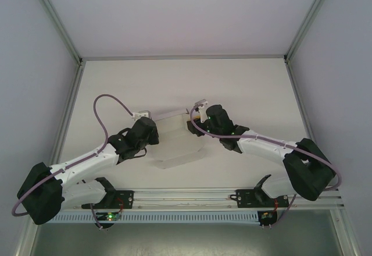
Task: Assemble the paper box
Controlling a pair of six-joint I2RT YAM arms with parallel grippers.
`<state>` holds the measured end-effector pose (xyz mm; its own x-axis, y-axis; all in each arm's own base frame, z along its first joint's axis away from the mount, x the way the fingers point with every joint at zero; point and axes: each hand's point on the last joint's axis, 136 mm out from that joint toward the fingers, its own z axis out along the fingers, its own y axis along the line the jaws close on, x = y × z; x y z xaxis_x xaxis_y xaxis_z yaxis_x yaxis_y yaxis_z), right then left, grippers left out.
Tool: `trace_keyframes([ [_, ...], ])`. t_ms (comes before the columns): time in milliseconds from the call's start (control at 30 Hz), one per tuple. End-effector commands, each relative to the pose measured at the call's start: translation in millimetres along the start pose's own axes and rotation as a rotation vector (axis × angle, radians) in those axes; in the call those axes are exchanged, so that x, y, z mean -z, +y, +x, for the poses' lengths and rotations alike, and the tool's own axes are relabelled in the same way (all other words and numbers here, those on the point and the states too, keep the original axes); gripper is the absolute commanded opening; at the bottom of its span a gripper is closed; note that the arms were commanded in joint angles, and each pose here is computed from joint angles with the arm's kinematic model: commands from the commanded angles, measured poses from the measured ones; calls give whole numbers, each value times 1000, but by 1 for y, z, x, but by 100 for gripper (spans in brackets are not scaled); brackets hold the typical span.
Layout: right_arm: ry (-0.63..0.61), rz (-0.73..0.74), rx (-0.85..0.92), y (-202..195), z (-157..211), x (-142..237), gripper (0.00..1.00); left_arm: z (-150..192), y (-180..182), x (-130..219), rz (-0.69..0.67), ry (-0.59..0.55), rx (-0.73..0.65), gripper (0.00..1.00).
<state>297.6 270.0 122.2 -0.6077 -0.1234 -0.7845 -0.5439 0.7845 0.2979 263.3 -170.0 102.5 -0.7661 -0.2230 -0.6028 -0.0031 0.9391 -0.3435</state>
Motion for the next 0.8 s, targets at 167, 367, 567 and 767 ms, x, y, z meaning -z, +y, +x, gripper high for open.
trace_keyframes([
  [167,-12,47,-28,-7,-2,-10,36,-18,-18,7,90,-73,9,0],
  [367,-35,115,-8,-11,-7,-13,29,-16,-21,6,99,-58,0,0],
  [567,-62,221,16,-18,-12,-17,22,-16,-25,6,104,-51,4,0],
  [767,-168,576,3,-55,-23,0,8,-16,-25,6,91,-52,26,0],
])
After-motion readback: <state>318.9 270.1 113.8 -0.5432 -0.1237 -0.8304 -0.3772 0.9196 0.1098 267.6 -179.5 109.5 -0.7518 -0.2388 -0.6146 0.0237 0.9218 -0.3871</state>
